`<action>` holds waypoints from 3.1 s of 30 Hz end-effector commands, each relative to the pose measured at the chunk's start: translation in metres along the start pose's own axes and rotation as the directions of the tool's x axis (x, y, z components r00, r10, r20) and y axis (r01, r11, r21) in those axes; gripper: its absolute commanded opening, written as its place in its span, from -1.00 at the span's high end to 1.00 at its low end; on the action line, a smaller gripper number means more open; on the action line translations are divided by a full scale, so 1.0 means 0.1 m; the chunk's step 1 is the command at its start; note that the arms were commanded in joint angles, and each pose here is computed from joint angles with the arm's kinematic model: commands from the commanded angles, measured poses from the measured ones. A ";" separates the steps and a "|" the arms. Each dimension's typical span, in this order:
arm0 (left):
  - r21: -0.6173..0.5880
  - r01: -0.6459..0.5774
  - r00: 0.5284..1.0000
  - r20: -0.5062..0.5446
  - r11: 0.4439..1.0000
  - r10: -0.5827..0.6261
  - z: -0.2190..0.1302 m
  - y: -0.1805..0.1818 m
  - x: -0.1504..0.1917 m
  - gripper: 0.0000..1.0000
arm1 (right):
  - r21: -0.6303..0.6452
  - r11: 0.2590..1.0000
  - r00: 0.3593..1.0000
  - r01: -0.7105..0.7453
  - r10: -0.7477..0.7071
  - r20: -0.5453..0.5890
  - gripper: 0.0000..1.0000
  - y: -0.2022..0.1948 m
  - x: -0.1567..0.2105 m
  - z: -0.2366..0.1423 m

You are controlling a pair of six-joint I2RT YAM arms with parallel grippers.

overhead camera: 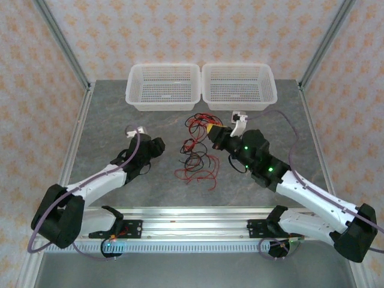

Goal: Untangle the cables

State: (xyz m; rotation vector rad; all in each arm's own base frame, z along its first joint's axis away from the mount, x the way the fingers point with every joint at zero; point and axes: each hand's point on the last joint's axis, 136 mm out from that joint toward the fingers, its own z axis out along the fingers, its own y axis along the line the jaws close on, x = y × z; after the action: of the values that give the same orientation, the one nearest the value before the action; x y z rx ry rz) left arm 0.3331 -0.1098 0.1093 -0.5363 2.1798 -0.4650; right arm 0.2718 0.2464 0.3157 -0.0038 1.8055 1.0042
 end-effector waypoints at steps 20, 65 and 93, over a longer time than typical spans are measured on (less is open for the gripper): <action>0.230 -0.303 0.950 0.000 0.925 0.311 -0.64 -0.97 0.10 -0.17 | -0.040 0.994 0.994 0.100 -0.102 -0.047 1.00 0.37 -0.92 -0.04; -0.145 -0.296 0.939 -0.224 0.944 0.260 0.49 -0.02 0.93 -0.10 | 0.716 0.695 0.983 0.066 0.078 -0.167 -0.54 -2.34 0.21 -0.72; -0.177 -0.166 0.983 -0.103 0.970 0.149 0.05 0.31 0.50 -0.11 | 0.612 0.764 0.770 0.205 0.260 -0.583 1.00 -2.73 1.62 0.10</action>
State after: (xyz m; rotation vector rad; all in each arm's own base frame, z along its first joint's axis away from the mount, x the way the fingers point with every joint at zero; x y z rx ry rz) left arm 0.3095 -0.1152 0.0599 -0.4223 2.3404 -0.2040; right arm 0.2997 0.1101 0.0183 0.1762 2.7892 0.1483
